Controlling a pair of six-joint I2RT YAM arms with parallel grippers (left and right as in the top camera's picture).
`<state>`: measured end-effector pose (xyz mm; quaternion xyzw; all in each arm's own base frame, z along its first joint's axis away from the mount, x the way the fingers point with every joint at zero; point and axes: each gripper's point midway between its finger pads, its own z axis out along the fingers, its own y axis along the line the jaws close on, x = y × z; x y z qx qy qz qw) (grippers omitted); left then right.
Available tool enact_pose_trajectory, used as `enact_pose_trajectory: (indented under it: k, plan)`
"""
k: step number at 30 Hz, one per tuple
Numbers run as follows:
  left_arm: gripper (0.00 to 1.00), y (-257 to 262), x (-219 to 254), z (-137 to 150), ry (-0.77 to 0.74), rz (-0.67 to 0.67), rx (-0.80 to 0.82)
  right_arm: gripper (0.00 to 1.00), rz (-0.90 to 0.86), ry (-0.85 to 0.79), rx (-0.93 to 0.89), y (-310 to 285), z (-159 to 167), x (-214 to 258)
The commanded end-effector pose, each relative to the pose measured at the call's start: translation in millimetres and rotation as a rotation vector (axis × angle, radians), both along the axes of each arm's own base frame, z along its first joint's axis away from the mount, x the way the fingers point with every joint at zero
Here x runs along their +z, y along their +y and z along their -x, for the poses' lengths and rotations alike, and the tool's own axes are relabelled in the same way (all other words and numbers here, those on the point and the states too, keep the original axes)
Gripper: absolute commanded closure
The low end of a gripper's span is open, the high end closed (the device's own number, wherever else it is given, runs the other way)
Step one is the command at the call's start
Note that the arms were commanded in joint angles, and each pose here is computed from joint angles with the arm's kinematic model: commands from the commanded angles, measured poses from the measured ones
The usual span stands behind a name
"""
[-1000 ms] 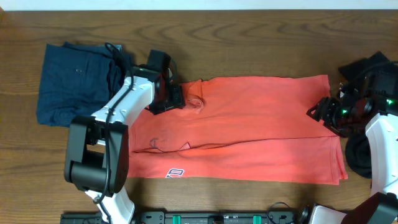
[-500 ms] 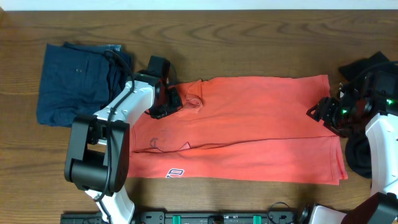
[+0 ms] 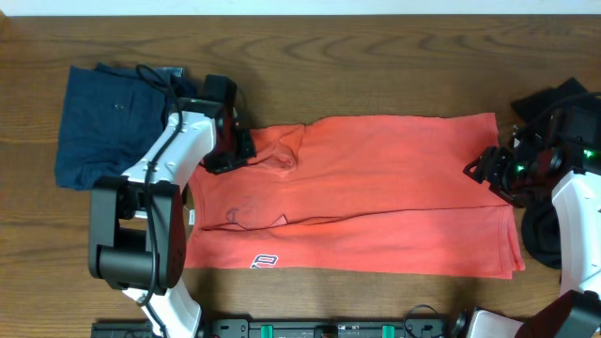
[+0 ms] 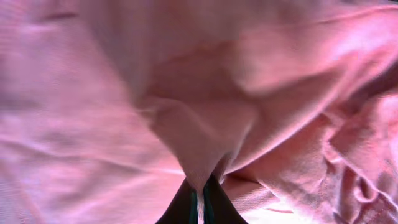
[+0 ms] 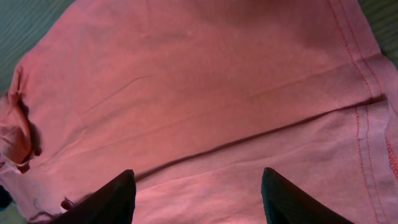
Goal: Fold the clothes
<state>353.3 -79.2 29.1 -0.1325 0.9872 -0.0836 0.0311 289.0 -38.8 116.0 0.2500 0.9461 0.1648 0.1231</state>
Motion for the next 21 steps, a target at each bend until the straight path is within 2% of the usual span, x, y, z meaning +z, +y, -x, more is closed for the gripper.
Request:
enact_pose_trajectory:
  k: [1, 2, 3, 4, 5, 6, 10, 13, 16, 21]
  plan:
    - [0.94, 17.2, 10.4, -5.4, -0.038, -0.089, -0.038, 0.37, 0.012, -0.014, 0.022, 0.8, -3.9, 3.7]
    - [0.93, 17.0, 10.6, -4.9, -0.037, -0.088, -0.039, 0.37, 0.012, -0.014, 0.022, 0.8, -4.0, 3.8]
    - [0.88, 16.3, 10.4, -3.3, -0.030, -0.084, -0.039, 0.37, 0.012, -0.015, 0.022, 0.7, -4.1, 3.8]
    - [0.76, 14.7, 10.7, -1.7, -0.024, -0.074, -0.040, 0.36, 0.012, -0.015, 0.022, 0.7, -4.1, 3.8]
    - [0.58, 10.5, 11.0, 1.0, -0.013, -0.048, -0.043, 0.36, 0.013, -0.015, 0.022, 0.6, -4.1, 3.8]
    - [0.54, 4.8, 11.9, 3.1, -0.004, -0.014, -0.047, 0.36, 0.016, -0.014, 0.021, 0.2, -4.0, 3.7]
    - [0.52, -18.5, 15.3, 13.0, 0.035, 0.110, -0.067, 0.36, 0.017, -0.016, 0.021, 0.0, -4.6, 3.8]
    - [0.52, -23.9, 10.9, 19.1, 0.049, 0.103, -0.085, 0.36, 0.016, -0.016, 0.021, 0.0, -4.5, 3.7]
    - [0.53, -19.7, -1.5, 24.2, 0.062, 0.038, -0.080, 0.36, 0.015, -0.012, 0.021, 0.3, -3.7, 3.5]
    - [0.53, -16.2, -19.5, 15.0, -0.002, -0.009, -0.063, 0.36, 0.014, -0.012, 0.021, 0.4, -3.5, 3.5]
